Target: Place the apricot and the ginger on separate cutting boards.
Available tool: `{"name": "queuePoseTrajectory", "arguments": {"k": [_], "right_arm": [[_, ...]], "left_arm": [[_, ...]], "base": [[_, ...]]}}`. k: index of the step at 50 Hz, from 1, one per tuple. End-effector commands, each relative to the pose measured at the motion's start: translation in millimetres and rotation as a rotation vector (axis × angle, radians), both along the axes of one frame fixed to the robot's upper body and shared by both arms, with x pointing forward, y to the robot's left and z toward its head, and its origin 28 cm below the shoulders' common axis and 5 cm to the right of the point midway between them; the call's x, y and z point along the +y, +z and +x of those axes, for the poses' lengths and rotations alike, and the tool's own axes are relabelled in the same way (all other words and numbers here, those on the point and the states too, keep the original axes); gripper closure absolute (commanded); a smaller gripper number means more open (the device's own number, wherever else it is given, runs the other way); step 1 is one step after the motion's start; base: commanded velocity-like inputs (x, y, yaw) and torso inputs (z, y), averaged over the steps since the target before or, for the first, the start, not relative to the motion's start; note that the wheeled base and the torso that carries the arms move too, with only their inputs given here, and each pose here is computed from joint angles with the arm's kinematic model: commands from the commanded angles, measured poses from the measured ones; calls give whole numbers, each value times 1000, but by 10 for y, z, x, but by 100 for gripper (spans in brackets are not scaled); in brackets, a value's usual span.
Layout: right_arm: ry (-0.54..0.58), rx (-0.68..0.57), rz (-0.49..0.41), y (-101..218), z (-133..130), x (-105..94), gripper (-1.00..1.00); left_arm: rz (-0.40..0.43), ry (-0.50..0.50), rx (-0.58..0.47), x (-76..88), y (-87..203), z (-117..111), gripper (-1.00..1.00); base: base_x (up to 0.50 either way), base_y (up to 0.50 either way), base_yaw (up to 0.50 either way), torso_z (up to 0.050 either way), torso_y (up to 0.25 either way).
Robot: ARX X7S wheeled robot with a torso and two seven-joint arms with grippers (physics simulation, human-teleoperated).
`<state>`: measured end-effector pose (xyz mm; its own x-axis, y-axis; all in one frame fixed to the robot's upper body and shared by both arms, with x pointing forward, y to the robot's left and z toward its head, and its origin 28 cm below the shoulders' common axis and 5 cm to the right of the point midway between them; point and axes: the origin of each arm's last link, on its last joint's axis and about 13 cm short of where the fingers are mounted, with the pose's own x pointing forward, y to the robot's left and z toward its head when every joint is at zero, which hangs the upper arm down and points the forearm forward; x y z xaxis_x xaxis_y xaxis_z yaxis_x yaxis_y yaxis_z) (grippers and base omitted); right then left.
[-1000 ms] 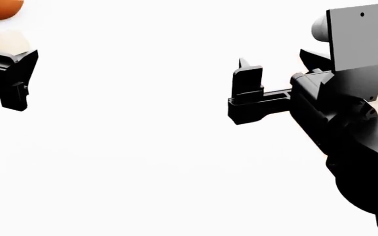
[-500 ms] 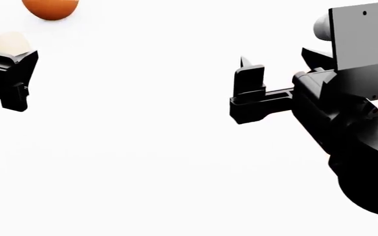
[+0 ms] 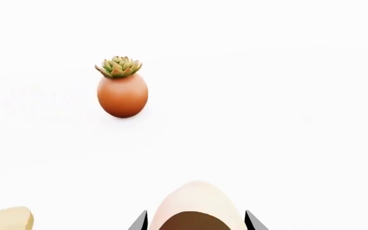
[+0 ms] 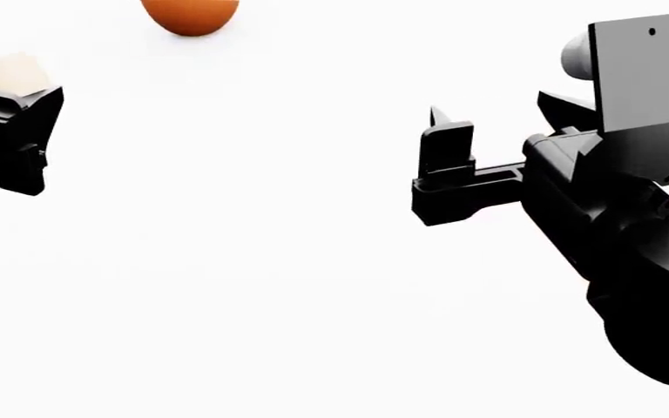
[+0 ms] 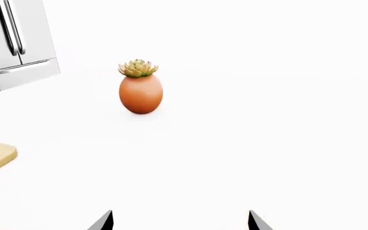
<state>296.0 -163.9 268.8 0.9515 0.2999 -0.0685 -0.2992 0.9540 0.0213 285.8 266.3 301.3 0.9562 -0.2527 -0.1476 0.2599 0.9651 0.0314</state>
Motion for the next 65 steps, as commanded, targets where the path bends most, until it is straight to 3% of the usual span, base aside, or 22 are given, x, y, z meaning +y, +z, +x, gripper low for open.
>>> {"name": "queuePoseTrajectory", "arguments": {"k": [1, 21, 52, 65], "right_arm": [[2, 1, 6, -17, 0, 2, -100], [-6, -7, 18, -56, 39, 1, -100], [-5, -18, 15, -25, -12, -29, -100], [-9, -14, 34, -38, -19, -34, -100]], "left_arm": [[-4, 6, -1, 0, 4, 5, 100], [-12, 11, 15, 9, -53, 15, 100], [-19, 1, 13, -7, -55, 35, 100], [-11, -5, 35, -34, -99, 70, 100]], "base": [[0, 500, 0, 0, 0], [10, 500, 0, 0, 0], [174, 500, 0, 0, 0], [11, 18, 0, 0, 1]]}}
